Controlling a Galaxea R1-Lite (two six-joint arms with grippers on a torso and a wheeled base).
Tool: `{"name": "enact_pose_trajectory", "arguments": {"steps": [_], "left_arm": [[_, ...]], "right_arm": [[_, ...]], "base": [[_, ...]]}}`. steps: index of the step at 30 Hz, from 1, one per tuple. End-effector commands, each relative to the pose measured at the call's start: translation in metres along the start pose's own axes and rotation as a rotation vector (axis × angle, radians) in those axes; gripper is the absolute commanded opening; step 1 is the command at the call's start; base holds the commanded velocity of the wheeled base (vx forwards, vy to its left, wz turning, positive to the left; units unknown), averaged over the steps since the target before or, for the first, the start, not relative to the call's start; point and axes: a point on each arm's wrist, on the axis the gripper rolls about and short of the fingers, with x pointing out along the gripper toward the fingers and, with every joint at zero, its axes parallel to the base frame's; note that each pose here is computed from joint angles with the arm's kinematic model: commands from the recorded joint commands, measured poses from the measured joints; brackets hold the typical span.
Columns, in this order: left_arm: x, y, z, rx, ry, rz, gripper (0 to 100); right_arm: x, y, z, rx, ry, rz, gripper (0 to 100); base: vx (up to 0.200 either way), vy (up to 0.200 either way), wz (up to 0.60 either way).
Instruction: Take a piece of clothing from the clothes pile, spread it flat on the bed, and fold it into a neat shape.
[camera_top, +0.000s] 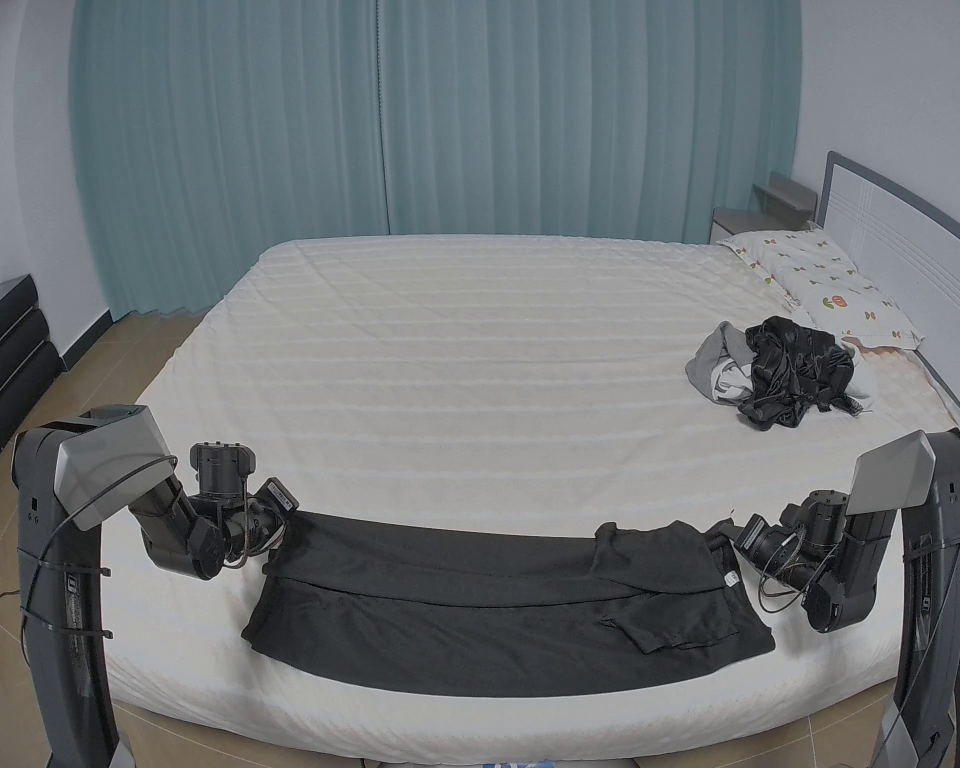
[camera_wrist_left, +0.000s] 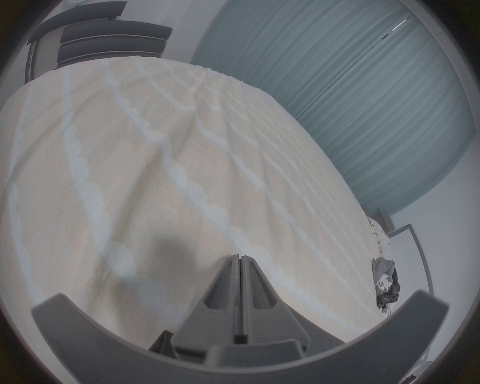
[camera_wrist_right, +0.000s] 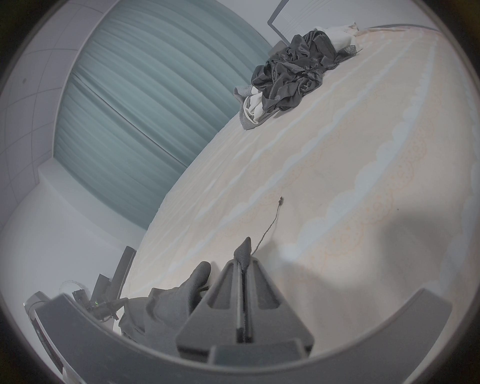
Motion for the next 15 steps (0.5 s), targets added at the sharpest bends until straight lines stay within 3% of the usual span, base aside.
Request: {"name": "enact_pose_trajectory", "arguments": {"steps": [1, 10, 11, 15], "left_arm": [[0.0018, 0.0034, -0.0022, -0.002, 0.008, 0.009, 0], [0.0015, 0.0045, -0.0032, 0.001, 0.014, 0.017, 0], [0.0015, 0.0049, -0.0028, 0.000, 0.013, 0.018, 100], [-0.0003, 0.0060, -0.0039, 0.000, 0.015, 0.015, 100]], "right_arm": [[0.0007, -0.0007, 0.0002, -0.002, -0.006, 0.004, 0], [0.0015, -0.0005, -0.0010, -0.003, -0.003, 0.005, 0], [0.0014, -0.0001, -0.0006, -0.003, -0.004, 0.006, 100], [-0.0010, 0.0011, -0.0021, -0.003, 0.006, 0.005, 100]], "base": [[0.000, 0.000, 0.00], [0.000, 0.000, 0.00], [0.000, 0.000, 0.00], [0.000, 0.000, 0.00]]}}
